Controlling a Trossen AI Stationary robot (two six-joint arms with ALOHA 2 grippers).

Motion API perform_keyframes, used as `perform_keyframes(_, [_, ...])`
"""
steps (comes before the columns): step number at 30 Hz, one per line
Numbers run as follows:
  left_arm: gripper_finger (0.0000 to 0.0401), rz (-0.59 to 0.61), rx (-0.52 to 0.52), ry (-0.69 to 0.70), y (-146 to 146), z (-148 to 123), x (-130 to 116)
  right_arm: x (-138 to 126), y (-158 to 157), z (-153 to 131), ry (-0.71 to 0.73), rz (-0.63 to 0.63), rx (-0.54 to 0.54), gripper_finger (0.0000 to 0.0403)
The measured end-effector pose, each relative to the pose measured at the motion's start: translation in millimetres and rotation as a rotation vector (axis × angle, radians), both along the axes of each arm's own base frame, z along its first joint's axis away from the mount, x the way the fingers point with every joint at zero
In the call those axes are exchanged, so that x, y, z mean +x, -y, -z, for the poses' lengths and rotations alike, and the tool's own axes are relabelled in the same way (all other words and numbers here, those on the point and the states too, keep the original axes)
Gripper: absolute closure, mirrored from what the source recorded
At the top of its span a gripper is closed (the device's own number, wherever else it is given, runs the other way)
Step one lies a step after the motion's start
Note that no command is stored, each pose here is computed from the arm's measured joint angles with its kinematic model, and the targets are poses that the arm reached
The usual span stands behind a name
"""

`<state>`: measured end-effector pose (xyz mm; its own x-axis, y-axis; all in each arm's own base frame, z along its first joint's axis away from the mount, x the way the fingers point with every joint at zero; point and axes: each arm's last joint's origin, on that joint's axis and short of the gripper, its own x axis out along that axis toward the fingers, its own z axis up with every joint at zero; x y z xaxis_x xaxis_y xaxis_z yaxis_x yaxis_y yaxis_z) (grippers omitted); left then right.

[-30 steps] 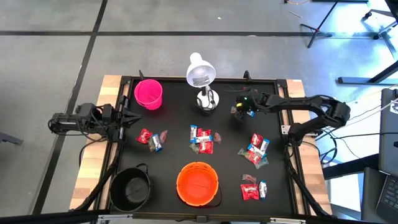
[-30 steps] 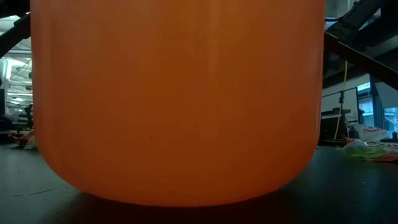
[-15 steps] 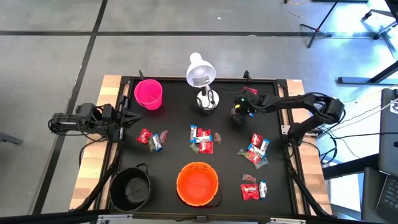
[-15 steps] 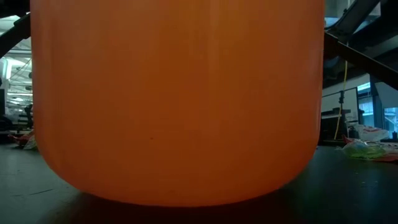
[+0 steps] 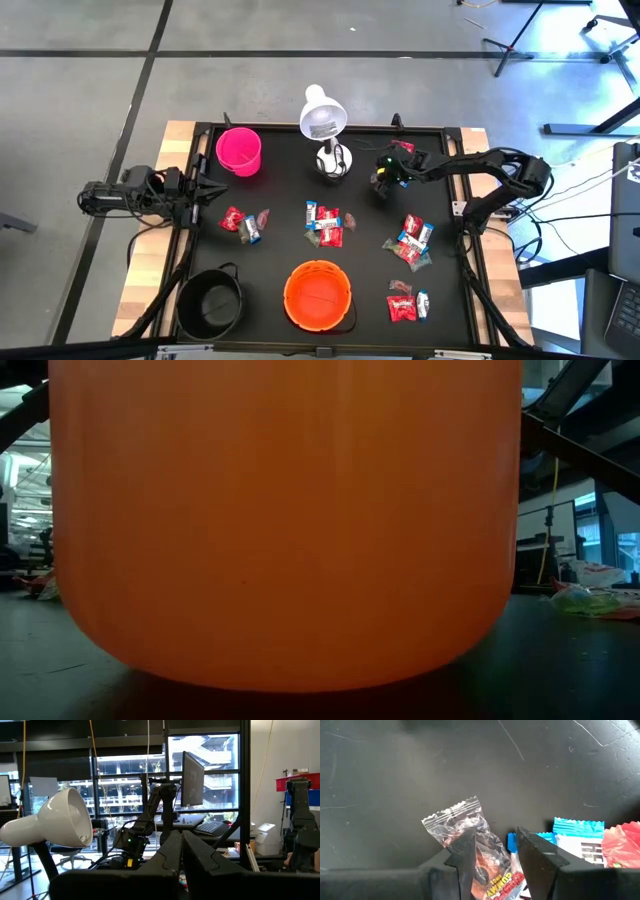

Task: Sort candy
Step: Put the orange candy into the pink bucket

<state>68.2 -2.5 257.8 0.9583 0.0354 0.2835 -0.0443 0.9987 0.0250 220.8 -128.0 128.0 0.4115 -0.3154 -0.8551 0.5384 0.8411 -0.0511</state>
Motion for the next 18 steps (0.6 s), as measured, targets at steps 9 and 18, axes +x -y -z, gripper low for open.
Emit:
perform_keyframes(9, [0.0394,0.0,0.0,0.0,0.0,0.0,0.0,0.4,-0.4,0.3,0.007,-0.007,0.006,0.035])
perform_keyframes(18, [0.0394,0.0,0.0,0.0,0.0,0.1,0.0,1.3,0.2,-0.2,0.017,-0.006,-0.003,0.0382])
